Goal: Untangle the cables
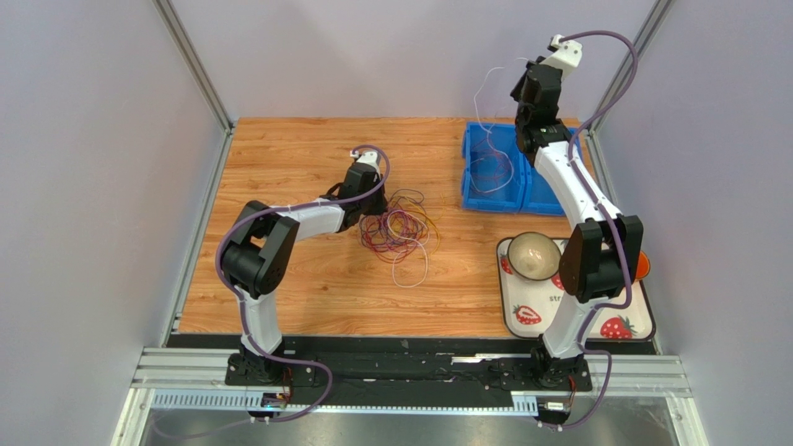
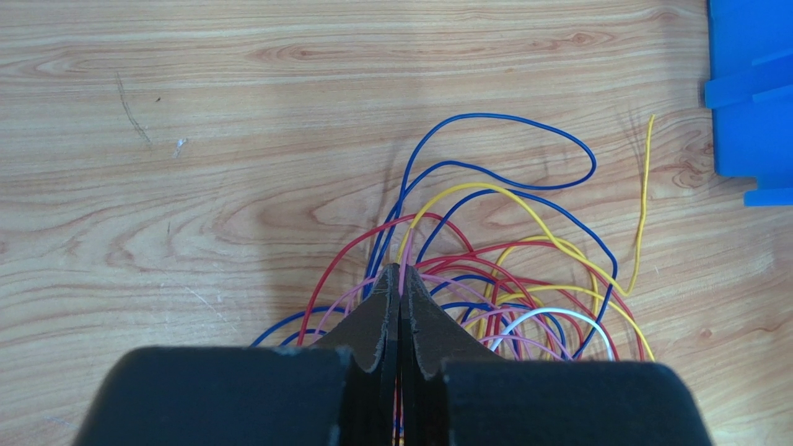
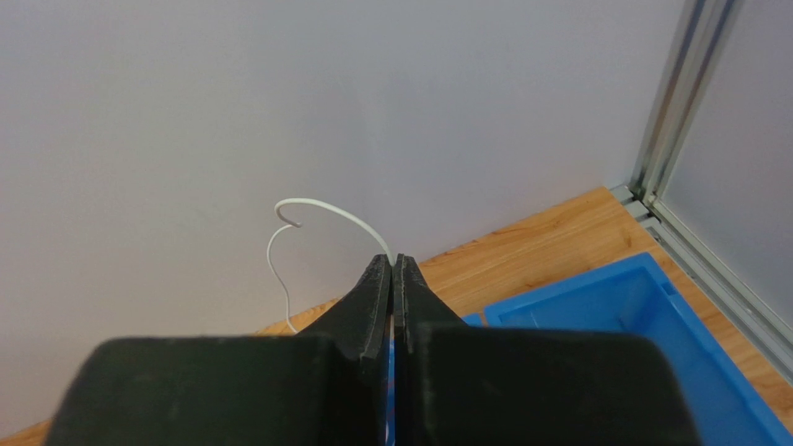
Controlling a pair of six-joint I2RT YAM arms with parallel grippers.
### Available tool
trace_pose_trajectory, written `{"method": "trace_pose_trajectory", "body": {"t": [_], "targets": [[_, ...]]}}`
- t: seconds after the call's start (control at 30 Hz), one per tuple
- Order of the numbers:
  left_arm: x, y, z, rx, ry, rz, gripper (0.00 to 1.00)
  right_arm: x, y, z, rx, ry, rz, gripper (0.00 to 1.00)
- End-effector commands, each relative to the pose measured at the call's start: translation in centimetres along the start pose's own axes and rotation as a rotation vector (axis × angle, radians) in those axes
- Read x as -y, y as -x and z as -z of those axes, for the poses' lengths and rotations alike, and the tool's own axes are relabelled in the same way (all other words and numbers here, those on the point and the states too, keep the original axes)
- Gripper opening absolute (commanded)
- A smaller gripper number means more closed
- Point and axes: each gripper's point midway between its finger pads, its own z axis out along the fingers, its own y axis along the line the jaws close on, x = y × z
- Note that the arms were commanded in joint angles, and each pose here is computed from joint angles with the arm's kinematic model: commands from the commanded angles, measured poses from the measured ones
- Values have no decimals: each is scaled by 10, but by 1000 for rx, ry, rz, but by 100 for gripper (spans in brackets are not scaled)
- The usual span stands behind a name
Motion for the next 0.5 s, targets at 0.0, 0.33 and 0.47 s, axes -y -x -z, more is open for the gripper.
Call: {"method": "trace_pose_trajectory", "body": {"t": [0.0,0.33,0.47], "targets": [[13,25,7,63,-42,14,0,26,9,18,13,-103,-23,0],[14,24,6,60,-48,14,0,70,-58,42,-115,-237,-11,0],[14,25,7,64,-48,15,0,69,-83,37,-190,-237,22,0]]}}
